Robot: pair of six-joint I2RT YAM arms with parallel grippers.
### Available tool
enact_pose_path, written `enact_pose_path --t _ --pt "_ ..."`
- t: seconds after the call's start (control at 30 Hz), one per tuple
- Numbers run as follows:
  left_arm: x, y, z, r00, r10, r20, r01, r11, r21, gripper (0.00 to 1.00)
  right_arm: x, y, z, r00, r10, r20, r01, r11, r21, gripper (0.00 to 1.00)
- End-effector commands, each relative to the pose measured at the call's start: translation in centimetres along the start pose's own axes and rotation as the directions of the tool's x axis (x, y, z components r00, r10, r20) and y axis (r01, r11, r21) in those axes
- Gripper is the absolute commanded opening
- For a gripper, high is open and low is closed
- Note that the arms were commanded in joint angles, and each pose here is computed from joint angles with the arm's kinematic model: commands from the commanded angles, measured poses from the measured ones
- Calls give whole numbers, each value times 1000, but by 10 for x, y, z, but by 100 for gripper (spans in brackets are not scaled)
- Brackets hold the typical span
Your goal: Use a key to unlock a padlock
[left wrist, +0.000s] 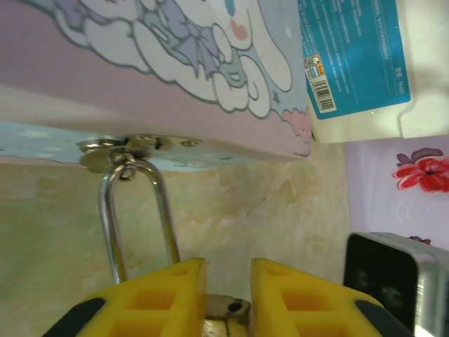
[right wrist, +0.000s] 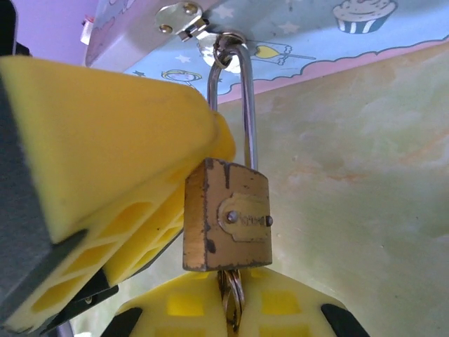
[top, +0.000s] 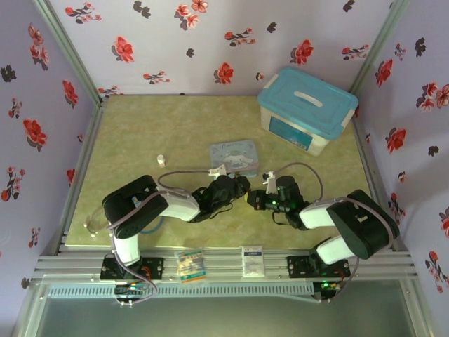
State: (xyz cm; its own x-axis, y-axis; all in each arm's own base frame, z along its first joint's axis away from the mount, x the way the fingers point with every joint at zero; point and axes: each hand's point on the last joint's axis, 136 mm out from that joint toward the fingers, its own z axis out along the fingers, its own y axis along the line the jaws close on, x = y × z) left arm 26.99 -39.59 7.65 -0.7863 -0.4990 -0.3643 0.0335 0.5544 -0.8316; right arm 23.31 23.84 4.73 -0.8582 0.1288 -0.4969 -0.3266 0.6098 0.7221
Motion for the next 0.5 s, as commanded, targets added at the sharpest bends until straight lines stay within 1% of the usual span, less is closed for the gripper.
enact_pose_path --t 0.0,0.07,0.13,0.2,0.27,0.33,0.4,0.47 --pt "14 24 9 996 32 -78 -39 996 -82 24 1 1 1 995 -93 -20 94 993 66 8" --pt "16 22 12 995 41 -89 -49 996 -78 24 3 1 3 992 -123 -34 126 987 96 9" --pt "18 19 15 993 52 -104 -60 995 -78 27 7 -4 4 989 -138 -55 144 981 132 9" --pt "20 20 17 991 61 -118 -72 993 -92 27 9 -4 5 988 -143 -66 151 979 134 9" --pt "23 23 18 988 68 -137 -82 991 -102 27 7 -1 4 989 -142 -48 147 981 124 9" --pt "27 29 19 982 92 -164 -115 984 -137 27 5 0 4 988 -153 -37 156 979 128 10" --pt "27 31 19 977 117 -180 -147 976 -163 28 7 -1 4 984 -170 -54 176 973 147 10" --pt "28 32 20 973 128 -192 -162 972 -169 27 10 -2 5 980 -187 -66 196 967 165 10"
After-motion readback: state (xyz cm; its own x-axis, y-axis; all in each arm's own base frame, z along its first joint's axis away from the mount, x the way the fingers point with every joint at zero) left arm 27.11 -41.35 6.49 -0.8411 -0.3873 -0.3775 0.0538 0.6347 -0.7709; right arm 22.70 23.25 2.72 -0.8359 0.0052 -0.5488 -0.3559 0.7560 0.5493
